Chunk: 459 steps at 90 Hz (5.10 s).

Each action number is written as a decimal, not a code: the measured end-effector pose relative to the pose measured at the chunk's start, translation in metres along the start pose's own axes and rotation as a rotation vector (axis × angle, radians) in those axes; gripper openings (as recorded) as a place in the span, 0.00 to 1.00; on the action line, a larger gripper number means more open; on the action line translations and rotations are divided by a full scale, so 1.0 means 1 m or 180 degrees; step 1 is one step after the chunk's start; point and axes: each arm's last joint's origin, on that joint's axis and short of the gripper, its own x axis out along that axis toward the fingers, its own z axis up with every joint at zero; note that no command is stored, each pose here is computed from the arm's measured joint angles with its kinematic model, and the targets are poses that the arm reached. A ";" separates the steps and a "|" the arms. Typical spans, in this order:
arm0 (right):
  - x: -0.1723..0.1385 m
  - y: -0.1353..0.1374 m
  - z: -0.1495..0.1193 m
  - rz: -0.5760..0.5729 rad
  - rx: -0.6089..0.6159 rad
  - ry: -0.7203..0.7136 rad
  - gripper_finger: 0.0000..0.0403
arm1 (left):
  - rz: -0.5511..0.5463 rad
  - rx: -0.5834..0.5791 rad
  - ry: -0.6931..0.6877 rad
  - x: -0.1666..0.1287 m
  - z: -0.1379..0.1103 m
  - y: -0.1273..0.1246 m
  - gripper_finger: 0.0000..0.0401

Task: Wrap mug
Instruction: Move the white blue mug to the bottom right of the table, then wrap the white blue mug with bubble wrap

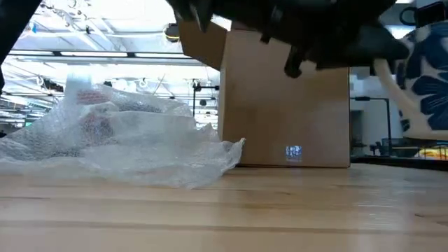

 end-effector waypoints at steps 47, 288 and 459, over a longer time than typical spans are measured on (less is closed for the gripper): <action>0.000 0.000 0.000 0.0001 0.0000 0.0001 0.00 | -0.0197 -0.0094 0.0290 -0.008 -0.009 -0.020 0.09; 0.000 0.000 0.000 -0.0001 0.0000 -0.0003 0.00 | 0.1983 -0.0144 0.2406 -0.129 -0.089 -0.059 0.35; 0.000 0.000 0.000 -0.0003 -0.0003 -0.0016 0.00 | 0.2239 -0.0076 0.2272 -0.122 -0.107 -0.036 0.15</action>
